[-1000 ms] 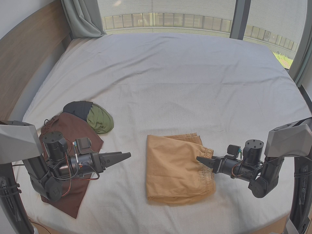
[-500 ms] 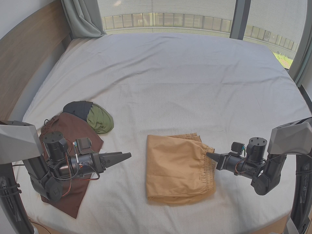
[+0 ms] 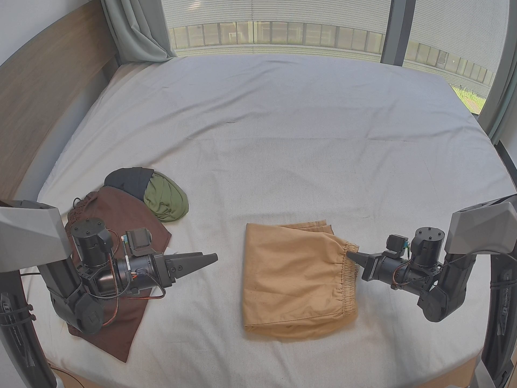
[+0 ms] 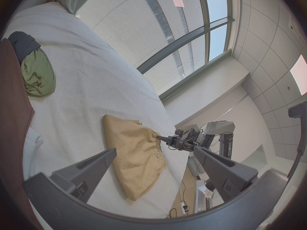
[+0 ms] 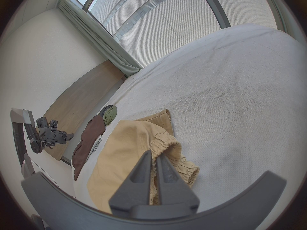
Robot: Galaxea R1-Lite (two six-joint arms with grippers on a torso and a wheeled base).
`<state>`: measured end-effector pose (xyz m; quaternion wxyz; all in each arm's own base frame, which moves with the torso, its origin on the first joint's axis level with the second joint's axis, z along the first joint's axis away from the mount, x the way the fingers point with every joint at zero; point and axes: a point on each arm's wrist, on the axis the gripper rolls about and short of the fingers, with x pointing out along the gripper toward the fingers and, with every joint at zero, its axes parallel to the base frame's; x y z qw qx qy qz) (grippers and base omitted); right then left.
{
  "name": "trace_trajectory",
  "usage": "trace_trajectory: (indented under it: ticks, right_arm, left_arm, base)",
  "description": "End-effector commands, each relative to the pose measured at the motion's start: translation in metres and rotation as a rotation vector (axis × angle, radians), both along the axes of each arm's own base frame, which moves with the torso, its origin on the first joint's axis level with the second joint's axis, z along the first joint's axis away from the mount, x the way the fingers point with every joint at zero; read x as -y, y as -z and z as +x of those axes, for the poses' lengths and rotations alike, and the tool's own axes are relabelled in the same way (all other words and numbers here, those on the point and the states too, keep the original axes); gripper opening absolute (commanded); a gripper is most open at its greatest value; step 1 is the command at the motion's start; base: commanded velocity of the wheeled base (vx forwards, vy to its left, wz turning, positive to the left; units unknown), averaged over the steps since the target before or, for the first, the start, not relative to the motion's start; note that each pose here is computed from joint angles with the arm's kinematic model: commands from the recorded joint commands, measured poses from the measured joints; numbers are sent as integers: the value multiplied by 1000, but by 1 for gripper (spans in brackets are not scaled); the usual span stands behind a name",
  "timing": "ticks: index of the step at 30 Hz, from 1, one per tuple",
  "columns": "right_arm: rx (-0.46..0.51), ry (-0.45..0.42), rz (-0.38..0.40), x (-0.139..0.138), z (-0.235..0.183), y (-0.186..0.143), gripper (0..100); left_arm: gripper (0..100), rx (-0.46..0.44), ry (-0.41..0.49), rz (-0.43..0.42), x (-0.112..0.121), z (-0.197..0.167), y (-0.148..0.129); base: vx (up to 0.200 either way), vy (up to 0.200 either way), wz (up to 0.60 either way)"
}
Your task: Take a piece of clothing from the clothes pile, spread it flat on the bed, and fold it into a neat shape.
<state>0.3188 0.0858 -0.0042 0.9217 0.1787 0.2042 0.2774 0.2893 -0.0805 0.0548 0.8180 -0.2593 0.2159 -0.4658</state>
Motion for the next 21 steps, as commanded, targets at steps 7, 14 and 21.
trace_trajectory:
  ticks: [7, 14, 21]
  right_arm:
    - [5, -15, -17, 0, -12, -9, 100]
    - [-42, -51, -41, 6, -33, -8, 100]
    - [-91, -90, -87, 11, -48, 2, 100]
  left_arm:
    - [100, 0, 0, 0, 0, 0, 0]
    - [100, -5, 0, 2, 0, 0, 2]
    - [100, -3, 0, 2, 0, 0, 2]
  base:
    - [0, 0, 0]
    - [0, 0, 0]
    - [0, 0, 0]
